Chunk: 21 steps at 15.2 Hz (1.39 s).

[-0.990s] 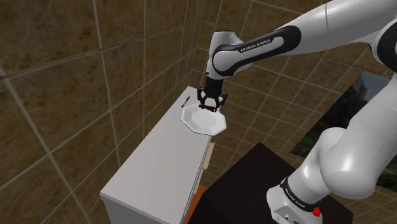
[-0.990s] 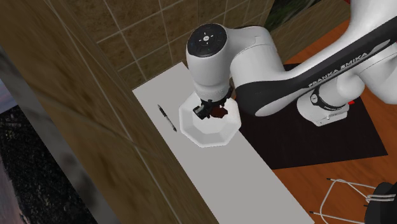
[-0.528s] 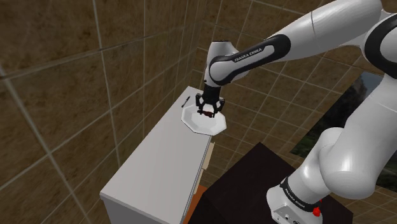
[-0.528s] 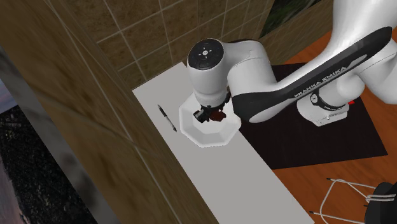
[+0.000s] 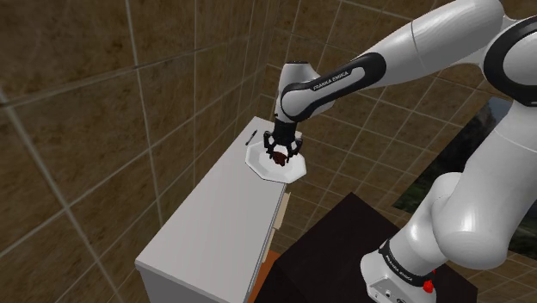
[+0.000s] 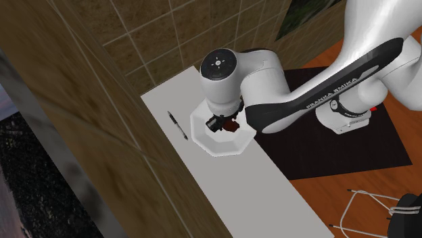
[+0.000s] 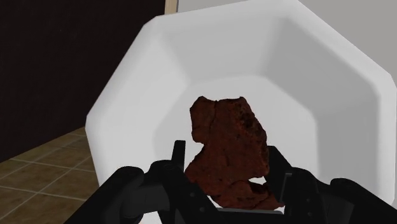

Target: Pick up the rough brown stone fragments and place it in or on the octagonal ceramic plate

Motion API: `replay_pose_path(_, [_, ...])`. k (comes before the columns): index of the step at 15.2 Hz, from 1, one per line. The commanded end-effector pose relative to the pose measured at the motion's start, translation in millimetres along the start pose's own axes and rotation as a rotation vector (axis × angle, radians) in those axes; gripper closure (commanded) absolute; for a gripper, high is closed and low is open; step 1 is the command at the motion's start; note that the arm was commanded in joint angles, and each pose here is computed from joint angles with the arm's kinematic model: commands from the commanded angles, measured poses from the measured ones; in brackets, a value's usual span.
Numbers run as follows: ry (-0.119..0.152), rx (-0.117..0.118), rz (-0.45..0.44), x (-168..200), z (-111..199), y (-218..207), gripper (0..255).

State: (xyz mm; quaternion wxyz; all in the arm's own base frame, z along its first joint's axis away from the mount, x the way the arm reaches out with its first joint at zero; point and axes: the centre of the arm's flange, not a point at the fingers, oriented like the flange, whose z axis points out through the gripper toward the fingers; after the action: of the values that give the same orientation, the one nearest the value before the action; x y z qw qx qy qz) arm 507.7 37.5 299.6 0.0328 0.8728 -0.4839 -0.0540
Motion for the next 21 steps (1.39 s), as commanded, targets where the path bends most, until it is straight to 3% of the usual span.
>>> replay_pose_path(1, [0.0, 0.0, 0.0, 0.0, 0.2, 0.0, 255])
replay_pose_path(3, [0.0, 0.0, 0.0, 0.0, 0.2, 0.0, 255])
replay_pose_path(4, [0.0, 0.0, 0.0, 0.0, 0.2, 0.0, 0])
replay_pose_path(9, [0.0, 0.0, 0.0, 0.0, 0.2, 0.0, 0])
replay_pose_path(13, [0.0, 0.0, 0.0, 0.0, -49.8, 0.0, 0])
replay_pose_path(21, [0.0, 0.0, 0.0, 0.0, -49.8, 0.0, 0])
